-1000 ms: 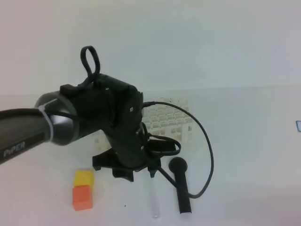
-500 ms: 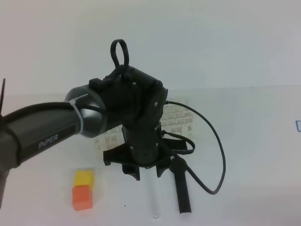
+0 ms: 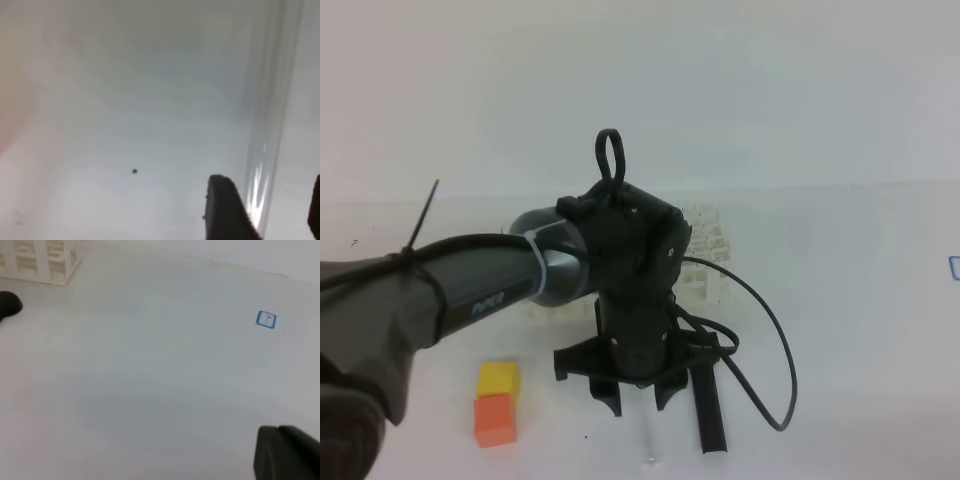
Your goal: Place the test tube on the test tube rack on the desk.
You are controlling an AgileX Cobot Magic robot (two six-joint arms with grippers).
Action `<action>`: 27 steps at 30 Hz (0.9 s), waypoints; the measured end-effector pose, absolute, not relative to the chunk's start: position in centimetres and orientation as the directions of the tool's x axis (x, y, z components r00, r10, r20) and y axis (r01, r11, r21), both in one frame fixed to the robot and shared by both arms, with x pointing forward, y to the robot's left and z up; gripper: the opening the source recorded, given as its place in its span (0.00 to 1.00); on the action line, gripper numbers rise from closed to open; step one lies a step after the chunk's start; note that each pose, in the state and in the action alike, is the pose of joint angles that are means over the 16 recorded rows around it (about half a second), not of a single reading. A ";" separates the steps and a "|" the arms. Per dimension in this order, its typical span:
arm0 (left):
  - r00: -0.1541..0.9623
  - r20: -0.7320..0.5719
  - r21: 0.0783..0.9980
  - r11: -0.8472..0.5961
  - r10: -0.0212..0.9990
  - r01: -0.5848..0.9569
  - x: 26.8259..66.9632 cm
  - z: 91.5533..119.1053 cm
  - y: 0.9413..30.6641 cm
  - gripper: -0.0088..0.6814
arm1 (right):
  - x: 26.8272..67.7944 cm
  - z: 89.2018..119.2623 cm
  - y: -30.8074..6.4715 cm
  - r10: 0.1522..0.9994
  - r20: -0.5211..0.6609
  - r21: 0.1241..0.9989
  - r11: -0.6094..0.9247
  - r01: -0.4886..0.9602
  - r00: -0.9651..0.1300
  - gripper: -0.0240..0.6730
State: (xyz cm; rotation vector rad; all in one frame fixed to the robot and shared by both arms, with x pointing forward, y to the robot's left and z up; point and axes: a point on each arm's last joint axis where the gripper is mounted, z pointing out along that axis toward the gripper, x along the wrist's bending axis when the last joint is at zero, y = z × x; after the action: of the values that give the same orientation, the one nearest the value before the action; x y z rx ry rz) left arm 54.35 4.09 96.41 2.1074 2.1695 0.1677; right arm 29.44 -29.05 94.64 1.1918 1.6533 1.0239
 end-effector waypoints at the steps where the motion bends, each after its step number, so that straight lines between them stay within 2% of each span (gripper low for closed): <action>1: -0.030 -0.003 0.150 0.030 1.000 0.988 54.4 96.1 4.0 0.51 | 29.4 94.6 -29.1 0.966 -0.162 0.934 0.216 0.285 -0.201 0.03; 17: -0.019 0.021 0.088 0.017 1.000 0.996 54.7 92.5 3.4 0.50 | 29.4 94.6 -29.1 0.966 -0.162 0.934 0.216 0.285 -0.201 0.03; 27: 0.019 0.036 0.079 -0.021 0.999 0.997 54.9 91.7 3.2 0.32 | 29.4 94.6 -29.1 0.966 -0.162 0.934 0.216 0.285 -0.201 0.03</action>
State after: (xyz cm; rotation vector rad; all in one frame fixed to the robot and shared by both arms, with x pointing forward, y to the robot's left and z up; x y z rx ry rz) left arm 54.92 3.25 91.67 2.2190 2.1752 0.1263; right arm 29.44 -29.05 94.64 1.1918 1.6533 1.0239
